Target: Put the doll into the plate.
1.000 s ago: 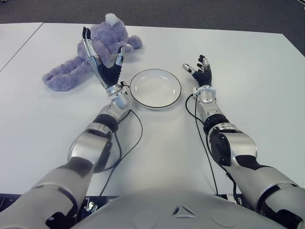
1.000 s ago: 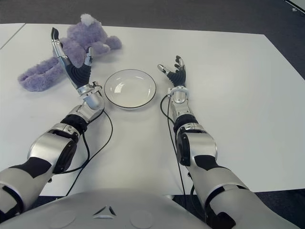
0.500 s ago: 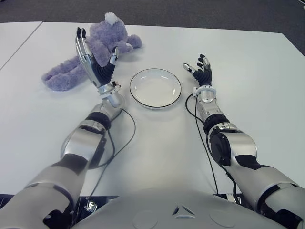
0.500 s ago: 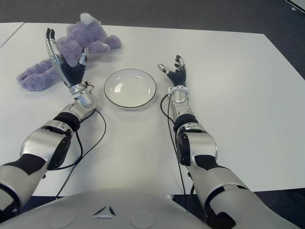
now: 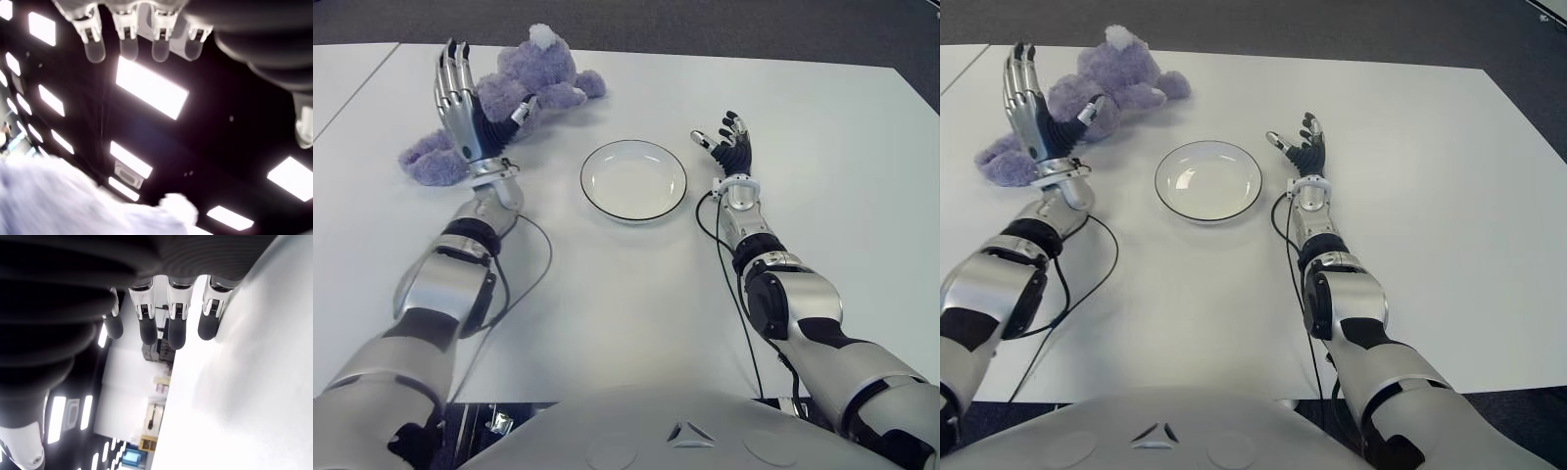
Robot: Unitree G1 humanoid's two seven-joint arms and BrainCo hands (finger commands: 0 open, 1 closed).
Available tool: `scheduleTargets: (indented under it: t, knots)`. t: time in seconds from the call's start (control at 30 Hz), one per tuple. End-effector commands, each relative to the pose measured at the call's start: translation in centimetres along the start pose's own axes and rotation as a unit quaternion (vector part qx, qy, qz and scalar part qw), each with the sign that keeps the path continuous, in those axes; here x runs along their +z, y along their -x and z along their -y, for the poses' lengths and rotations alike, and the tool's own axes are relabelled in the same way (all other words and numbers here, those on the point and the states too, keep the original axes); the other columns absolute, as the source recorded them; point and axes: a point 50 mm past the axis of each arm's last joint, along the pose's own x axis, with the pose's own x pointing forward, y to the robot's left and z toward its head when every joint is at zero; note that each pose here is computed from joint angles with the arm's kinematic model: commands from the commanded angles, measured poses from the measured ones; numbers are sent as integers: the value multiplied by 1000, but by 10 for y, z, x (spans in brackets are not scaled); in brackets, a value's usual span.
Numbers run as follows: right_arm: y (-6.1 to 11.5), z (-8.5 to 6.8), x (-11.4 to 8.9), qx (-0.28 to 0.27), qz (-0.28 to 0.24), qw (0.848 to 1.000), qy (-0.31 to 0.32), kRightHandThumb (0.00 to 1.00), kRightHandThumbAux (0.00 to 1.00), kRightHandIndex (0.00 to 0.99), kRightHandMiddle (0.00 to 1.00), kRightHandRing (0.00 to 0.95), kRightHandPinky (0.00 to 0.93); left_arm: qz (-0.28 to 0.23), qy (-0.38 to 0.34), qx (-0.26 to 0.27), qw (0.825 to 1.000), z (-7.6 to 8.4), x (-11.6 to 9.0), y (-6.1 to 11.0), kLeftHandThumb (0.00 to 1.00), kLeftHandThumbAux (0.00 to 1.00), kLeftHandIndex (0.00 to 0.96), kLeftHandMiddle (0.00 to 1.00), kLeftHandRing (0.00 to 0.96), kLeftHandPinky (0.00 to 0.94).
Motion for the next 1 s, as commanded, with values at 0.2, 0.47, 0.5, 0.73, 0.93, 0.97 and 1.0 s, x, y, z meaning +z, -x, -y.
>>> scheduleTargets:
  t: [0.2, 0.47, 0.5, 0.73, 0.93, 0.97, 1.0]
  knots:
    - [81, -13, -118, 52, -244, 968, 0, 0, 733, 101, 134, 136, 172, -24, -112, -120, 986, -12, -36, -6, 46, 389, 0, 0, 0, 0]
    - [81, -12, -118, 54, -242, 969, -1, 3, 748, 99, 128, 129, 158, -29, -145, -154, 977, -14, -43, -9, 49, 413, 0, 0, 0, 0]
    - [81, -12, -118, 55, -242, 969, -1, 3, 749, 99, 128, 128, 158, -26, -149, -156, 976, -14, -43, -9, 49, 415, 0, 0, 0, 0]
    - [80, -12, -117, 56, -241, 969, -4, 1, 759, 97, 129, 127, 161, -14, -176, -181, 967, -14, -45, -10, 33, 429, 0, 0, 0, 0]
    - [79, -12, -117, 54, -240, 969, -15, 7, 767, 96, 127, 127, 168, -3, -205, -230, 952, -12, -47, -11, 9, 435, 0, 0, 0, 0]
    - [79, -11, -117, 53, -240, 969, -17, 10, 770, 98, 128, 127, 171, 0, -210, -243, 947, -12, -49, -11, 6, 437, 0, 0, 0, 0]
    - [79, -11, -117, 53, -240, 969, -18, 11, 772, 99, 128, 128, 172, 1, -213, -252, 944, -12, -49, -11, 4, 438, 0, 0, 0, 0]
